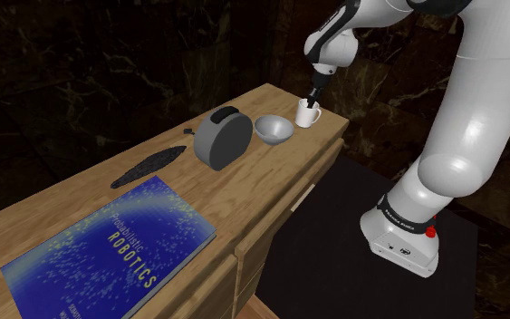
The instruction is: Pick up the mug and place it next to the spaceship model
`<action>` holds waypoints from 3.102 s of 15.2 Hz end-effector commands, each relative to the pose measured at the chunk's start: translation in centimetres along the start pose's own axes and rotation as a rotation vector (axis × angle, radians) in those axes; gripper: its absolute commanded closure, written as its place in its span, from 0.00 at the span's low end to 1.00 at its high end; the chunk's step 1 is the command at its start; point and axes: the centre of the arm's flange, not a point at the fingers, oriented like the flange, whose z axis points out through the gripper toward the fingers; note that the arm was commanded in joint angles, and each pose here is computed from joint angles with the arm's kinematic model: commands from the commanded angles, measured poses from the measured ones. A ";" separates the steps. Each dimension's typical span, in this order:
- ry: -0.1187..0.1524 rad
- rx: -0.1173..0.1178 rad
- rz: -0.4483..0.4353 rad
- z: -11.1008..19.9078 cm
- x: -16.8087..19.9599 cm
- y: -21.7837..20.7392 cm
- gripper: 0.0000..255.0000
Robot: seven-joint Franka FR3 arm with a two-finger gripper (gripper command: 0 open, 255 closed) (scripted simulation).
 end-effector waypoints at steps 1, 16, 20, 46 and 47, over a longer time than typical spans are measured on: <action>0.000 0.000 0.000 0.0 0.0 0.0 1.00; 0.000 0.000 0.000 -7.9 0.3 -0.5 1.00; 0.000 0.000 0.000 -10.0 0.4 -0.6 1.00; 0.000 0.000 0.000 -16.2 3.6 -16.6 1.00; 0.000 0.000 0.000 -16.1 3.8 -17.9 1.00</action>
